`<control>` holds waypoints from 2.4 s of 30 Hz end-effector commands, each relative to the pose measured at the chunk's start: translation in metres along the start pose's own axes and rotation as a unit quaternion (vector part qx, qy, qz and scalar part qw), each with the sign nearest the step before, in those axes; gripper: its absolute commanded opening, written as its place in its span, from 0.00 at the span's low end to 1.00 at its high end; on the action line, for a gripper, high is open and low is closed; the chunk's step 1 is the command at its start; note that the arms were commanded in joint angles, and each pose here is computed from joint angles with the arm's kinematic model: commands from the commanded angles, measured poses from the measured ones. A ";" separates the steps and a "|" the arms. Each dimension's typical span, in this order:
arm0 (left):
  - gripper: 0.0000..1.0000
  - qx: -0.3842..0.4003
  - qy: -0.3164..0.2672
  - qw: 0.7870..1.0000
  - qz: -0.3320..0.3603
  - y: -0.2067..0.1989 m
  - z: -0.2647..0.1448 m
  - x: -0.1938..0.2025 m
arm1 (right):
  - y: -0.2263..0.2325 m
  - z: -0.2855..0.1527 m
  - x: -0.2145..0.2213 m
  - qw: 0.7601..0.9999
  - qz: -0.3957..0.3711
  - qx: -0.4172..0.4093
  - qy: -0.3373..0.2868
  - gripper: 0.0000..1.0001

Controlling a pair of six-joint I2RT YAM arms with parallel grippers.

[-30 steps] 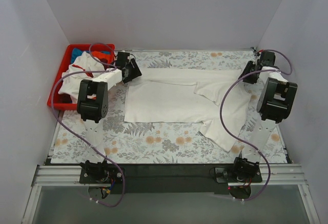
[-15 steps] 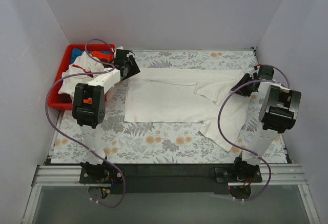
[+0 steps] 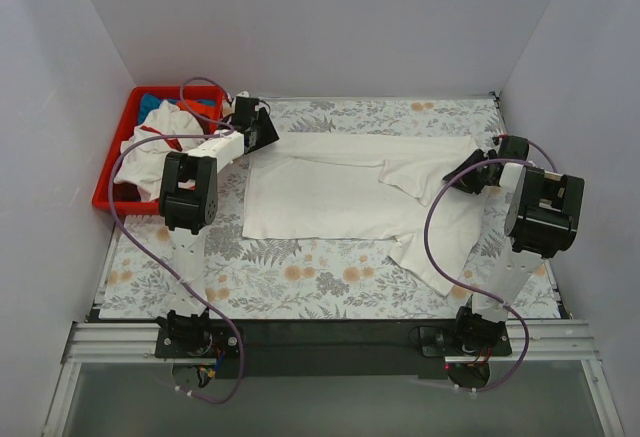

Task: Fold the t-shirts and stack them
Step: Fold the tshirt

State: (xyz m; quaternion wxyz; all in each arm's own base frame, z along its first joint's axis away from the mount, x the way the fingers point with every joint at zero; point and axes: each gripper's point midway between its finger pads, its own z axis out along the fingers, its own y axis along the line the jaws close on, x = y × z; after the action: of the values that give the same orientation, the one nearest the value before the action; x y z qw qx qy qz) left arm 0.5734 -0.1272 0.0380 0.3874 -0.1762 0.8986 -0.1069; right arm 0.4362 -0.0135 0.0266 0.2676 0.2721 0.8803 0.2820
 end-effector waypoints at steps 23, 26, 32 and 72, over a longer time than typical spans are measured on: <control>0.58 -0.009 0.006 1.000 0.015 0.009 -0.002 0.009 | 0.003 0.003 -0.018 0.999 0.008 -0.005 -0.046 0.02; 0.58 -0.010 0.006 1.000 0.015 0.009 -0.002 0.010 | 0.000 -0.003 -0.018 0.999 0.009 0.004 -0.054 0.01; 0.58 -0.011 0.007 1.000 0.015 0.010 -0.001 0.010 | -0.007 -0.019 -0.022 0.998 0.007 0.017 -0.065 0.01; 0.60 -0.014 0.009 1.000 0.022 0.012 0.001 0.012 | 0.058 -0.020 0.054 0.996 -0.087 -0.017 0.006 0.26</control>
State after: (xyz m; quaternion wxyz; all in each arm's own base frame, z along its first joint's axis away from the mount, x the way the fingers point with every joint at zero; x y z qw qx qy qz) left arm 0.5750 -0.1283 0.0353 0.3958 -0.1643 0.8970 -0.1081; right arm 0.3851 0.0433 0.0273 0.2393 0.2294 0.9069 0.2601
